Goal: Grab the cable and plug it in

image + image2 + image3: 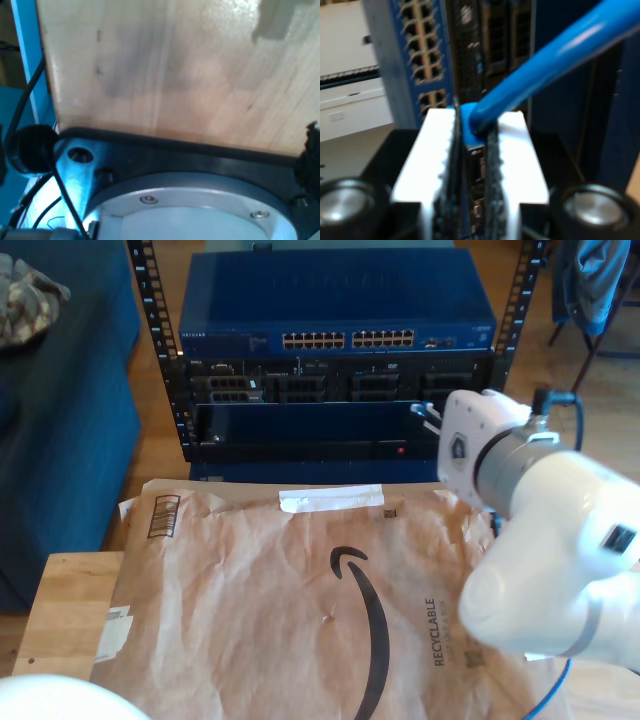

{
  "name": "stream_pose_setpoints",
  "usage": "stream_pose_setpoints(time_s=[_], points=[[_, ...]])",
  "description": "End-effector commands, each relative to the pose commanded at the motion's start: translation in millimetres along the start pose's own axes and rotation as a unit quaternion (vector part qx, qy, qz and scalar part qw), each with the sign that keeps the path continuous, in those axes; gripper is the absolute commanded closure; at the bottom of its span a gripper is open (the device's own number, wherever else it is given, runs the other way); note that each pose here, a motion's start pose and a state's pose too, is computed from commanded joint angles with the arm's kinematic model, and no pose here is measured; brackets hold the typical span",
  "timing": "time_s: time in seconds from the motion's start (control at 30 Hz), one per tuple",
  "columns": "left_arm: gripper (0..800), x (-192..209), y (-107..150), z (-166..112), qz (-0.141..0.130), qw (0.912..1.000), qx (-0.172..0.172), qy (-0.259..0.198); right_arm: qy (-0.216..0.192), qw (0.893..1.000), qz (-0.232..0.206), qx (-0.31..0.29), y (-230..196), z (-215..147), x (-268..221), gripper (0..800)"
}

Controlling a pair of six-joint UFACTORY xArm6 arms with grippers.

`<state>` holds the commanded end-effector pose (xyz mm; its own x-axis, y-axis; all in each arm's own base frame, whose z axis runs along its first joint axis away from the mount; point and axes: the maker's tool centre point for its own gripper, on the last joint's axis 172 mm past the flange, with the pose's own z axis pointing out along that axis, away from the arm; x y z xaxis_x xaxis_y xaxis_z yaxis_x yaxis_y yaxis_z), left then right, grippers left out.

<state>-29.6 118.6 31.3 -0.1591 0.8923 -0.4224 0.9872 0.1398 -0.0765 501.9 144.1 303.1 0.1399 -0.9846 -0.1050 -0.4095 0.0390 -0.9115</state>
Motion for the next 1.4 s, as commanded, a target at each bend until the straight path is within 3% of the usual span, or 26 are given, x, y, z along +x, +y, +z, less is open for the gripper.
stream_pose_setpoints(time_s=[0.43,0.7,0.8,1.07,1.4], points=[[0,0,0,0,0.000,1.0000,0.000,0.000,-0.003,1.000,-0.006,-0.001,-3,16,-11,799],[1,0,0,0,-0.001,1.0000,0.000,0.000,0.021,0.994,-0.045,0.094,-24,21,-29,799],[0,0,0,0,0.001,1.0000,0.000,-0.001,0.040,0.987,-0.054,0.145,-40,10,-23,800],[1,0,0,0,0.000,1.0000,0.000,0.000,0.064,0.982,-0.061,0.170,-39,6,-8,800],[0,1,0,0,0.000,1.0000,0.000,0.001,0.061,0.977,-0.062,0.197,-56,-12,-10,800]])
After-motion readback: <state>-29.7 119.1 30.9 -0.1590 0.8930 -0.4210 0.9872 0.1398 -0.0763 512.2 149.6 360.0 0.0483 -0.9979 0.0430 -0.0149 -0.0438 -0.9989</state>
